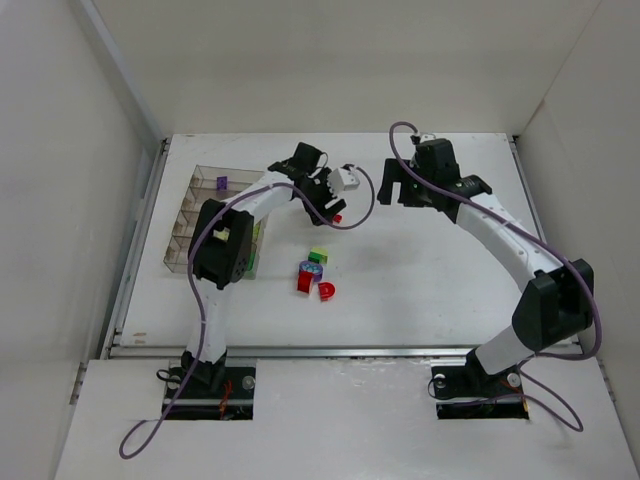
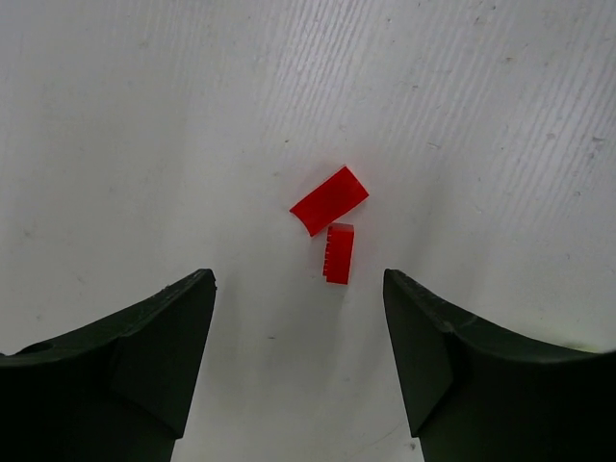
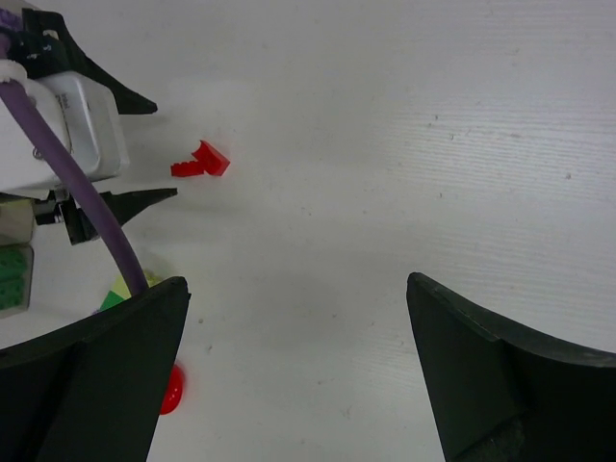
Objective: Sort the legos into containers by color
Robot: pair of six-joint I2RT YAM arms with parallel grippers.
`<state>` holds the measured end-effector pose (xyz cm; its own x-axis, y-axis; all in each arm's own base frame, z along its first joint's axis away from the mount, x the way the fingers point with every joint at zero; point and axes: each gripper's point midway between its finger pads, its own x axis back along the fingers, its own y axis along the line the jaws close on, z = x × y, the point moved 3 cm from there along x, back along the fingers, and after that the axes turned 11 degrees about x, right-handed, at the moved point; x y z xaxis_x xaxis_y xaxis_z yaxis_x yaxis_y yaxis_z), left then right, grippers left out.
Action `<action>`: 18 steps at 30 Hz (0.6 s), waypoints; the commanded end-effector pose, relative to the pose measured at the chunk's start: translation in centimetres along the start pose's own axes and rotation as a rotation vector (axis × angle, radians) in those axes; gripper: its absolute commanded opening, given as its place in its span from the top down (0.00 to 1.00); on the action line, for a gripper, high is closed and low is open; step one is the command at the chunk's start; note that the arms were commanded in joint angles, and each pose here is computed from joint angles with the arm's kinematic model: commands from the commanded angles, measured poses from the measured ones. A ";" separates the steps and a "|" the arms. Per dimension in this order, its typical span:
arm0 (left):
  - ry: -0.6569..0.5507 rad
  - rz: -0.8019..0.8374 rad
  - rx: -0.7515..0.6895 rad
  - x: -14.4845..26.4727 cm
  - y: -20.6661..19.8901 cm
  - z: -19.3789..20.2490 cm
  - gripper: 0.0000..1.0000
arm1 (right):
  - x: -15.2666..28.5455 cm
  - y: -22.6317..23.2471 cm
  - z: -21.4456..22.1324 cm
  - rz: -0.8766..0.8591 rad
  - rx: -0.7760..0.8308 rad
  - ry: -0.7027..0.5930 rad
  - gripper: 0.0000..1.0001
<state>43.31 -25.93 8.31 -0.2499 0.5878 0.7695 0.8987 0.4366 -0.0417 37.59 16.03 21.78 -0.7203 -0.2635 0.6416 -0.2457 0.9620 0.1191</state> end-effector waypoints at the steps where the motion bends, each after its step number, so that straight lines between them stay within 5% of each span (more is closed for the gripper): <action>1: -0.014 -0.026 0.045 -0.3 0.1 -1.1 0.34 | 0.9 0.4 -0.2 -0.027 0.000 -0.025 0.00; 11: 0.005 -0.043 0.098 -1.2 0.2 0.1 0.53 | 0.7 0.3 0.0 -0.027 0.018 -0.025 0.00; 16: 0.058 -0.041 0.152 -2.2 0.2 1.6 0.81 | 0.6 0.2 0.4 -0.025 0.027 -0.017 0.00; 18: 0.053 -0.031 0.153 -2.3 0.0 1.5 1.00 | 0.6 0.2 0.4 -0.025 0.037 -0.017 0.00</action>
<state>43.65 -26.11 5.55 -0.2622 0.5387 0.8007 0.8337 0.5443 -0.0932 37.02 15.98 20.75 -0.6970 -0.2695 0.6646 -0.2614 0.9584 0.1145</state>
